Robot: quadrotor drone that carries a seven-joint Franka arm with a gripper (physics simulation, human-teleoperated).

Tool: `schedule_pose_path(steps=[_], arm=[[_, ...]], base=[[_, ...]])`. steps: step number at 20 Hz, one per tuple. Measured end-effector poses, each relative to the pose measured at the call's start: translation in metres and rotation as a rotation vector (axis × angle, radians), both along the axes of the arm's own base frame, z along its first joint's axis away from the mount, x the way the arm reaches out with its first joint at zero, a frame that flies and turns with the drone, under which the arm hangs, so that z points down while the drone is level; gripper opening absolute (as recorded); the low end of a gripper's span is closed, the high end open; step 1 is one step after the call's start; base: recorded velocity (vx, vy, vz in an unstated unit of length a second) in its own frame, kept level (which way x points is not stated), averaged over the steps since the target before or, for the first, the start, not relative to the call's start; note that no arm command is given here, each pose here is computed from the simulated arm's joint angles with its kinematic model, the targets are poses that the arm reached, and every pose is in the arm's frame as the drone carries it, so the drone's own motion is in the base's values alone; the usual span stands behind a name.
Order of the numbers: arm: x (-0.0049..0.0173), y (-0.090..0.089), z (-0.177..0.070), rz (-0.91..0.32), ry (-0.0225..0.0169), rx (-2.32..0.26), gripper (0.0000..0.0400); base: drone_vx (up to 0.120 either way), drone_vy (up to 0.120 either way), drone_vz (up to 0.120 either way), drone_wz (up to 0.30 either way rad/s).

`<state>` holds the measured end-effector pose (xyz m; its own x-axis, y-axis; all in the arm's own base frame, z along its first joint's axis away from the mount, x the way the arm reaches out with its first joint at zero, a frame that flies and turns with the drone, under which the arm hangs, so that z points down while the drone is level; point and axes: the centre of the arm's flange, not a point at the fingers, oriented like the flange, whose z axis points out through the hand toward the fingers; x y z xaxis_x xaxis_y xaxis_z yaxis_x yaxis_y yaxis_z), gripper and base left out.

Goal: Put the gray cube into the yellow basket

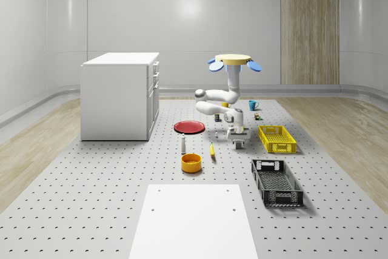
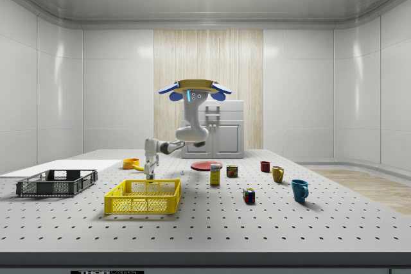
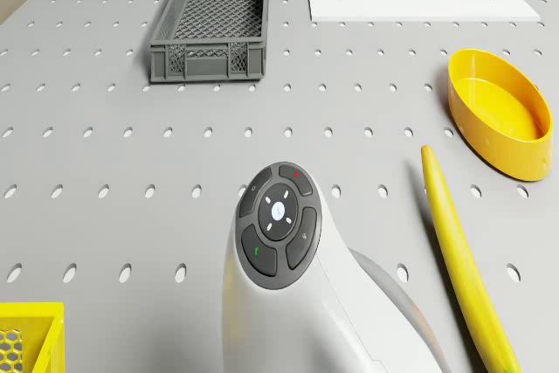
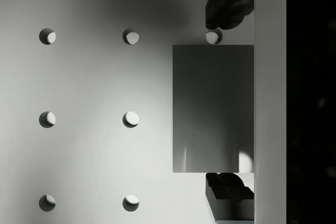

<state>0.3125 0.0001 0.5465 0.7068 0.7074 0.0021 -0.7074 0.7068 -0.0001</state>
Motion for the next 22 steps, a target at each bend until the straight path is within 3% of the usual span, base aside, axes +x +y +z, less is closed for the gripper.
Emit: schedule_pose_path(steps=[3,7,15,18,22], arm=[[0.0011,0.000,0.001,0.000,0.0000,0.000,0.0301],[0.0018,0.000,0.002,0.000,0.0000,0.000,0.0269],[0.0022,0.000,-0.009,0.000,0.0000,0.000,0.0253],[0.0022,0.000,-0.020,0.000,0.0000,0.000,0.0251],[0.0022,0.000,-0.028,0.000,0.0001,0.000,0.0251]], base=[[0.000,0.000,0.000,0.000],[0.000,0.000,0.000,0.000],[0.000,0.000,0.000,0.000],[0.000,0.000,0.120,0.000],[-0.110,0.110,0.120,0.000]])
